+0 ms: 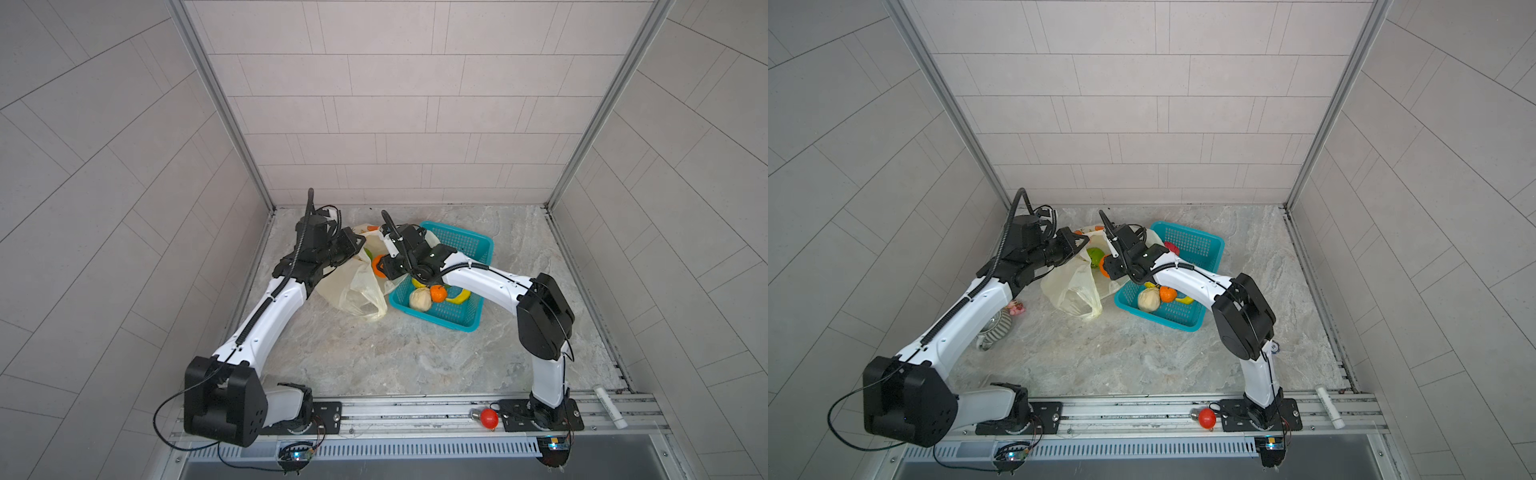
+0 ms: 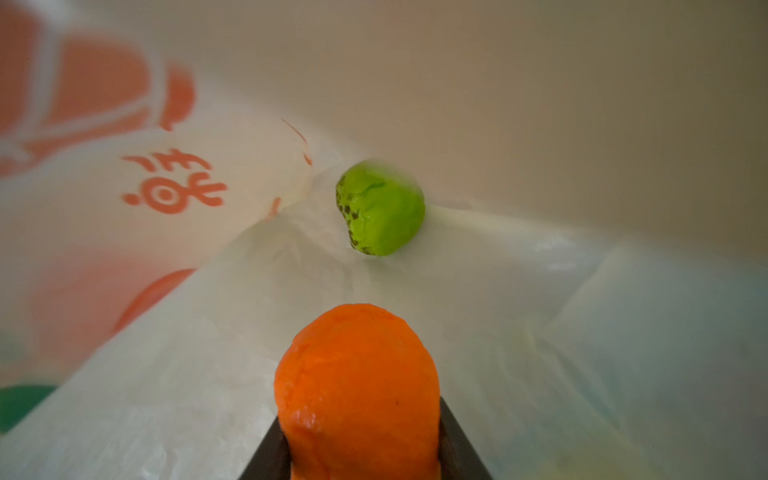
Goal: Place the fruits into the plastic bag
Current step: 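Move the tangerine into the bag and open the right gripper, then withdraw the right gripper and push the basket farther from the bag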
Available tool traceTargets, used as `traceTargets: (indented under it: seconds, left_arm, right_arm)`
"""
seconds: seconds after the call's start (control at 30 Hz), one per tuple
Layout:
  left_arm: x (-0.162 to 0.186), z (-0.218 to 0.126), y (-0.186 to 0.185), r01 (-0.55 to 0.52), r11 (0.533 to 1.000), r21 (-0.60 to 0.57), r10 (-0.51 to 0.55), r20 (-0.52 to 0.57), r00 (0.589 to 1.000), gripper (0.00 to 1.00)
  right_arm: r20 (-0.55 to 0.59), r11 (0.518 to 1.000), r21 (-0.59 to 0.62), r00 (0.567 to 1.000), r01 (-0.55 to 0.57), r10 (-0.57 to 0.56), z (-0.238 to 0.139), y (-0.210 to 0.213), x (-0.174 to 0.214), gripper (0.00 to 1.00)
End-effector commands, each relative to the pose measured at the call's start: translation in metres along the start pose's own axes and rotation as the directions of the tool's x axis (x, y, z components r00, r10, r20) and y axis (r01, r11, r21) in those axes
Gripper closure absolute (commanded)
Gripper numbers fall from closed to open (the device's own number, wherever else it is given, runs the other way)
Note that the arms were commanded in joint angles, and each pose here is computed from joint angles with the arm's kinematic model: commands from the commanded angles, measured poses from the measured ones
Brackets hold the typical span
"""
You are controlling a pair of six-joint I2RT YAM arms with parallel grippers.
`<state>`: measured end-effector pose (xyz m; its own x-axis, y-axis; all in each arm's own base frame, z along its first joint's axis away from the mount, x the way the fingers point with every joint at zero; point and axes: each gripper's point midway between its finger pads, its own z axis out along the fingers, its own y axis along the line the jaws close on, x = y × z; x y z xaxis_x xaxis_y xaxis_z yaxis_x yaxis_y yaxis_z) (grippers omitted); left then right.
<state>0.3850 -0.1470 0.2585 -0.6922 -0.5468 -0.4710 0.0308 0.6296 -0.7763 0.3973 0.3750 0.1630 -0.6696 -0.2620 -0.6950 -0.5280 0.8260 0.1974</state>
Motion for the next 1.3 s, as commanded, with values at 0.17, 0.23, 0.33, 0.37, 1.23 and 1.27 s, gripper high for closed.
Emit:
traceTargets:
  seconds: [0.17,0.23,0.33,0.37,1.23,1.27]
  left_arm:
    - [0.004,0.002,0.002,0.004,1.0,0.002,-0.004,-0.007,1.0,1.0]
    - [0.004,0.002,0.003,0.006,1.0,0.001,-0.006,-0.009,1.0,1.0]
    - [0.005,0.002,0.003,0.006,1.0,0.001,-0.006,-0.011,1.0,1.0]
    - [0.006,0.002,0.004,0.005,1.0,0.0,-0.005,-0.013,1.0,1.0]
    - [0.006,0.004,0.01,-0.013,0.999,-0.032,0.012,-0.017,1.0,1.0]
    - [0.005,0.004,0.01,-0.013,0.999,-0.034,0.012,-0.016,1.0,1.0]
  right_arm:
    - [0.015,0.997,0.073,0.999,-0.036,0.035,-0.008,-0.016,-0.005,0.36]
    - [0.021,0.995,0.086,0.999,-0.041,0.039,-0.01,-0.019,-0.006,0.34]
    - [0.033,0.994,0.103,0.999,-0.045,0.041,-0.016,-0.025,-0.008,0.31]
    - [0.042,0.994,0.103,0.998,-0.043,0.039,-0.019,-0.026,-0.01,0.3]
    - [-0.113,0.972,-0.22,0.987,0.088,-0.115,-0.104,0.011,0.095,0.34]
    - [-0.146,0.975,-0.197,0.98,0.106,-0.136,-0.099,0.009,0.105,0.33]
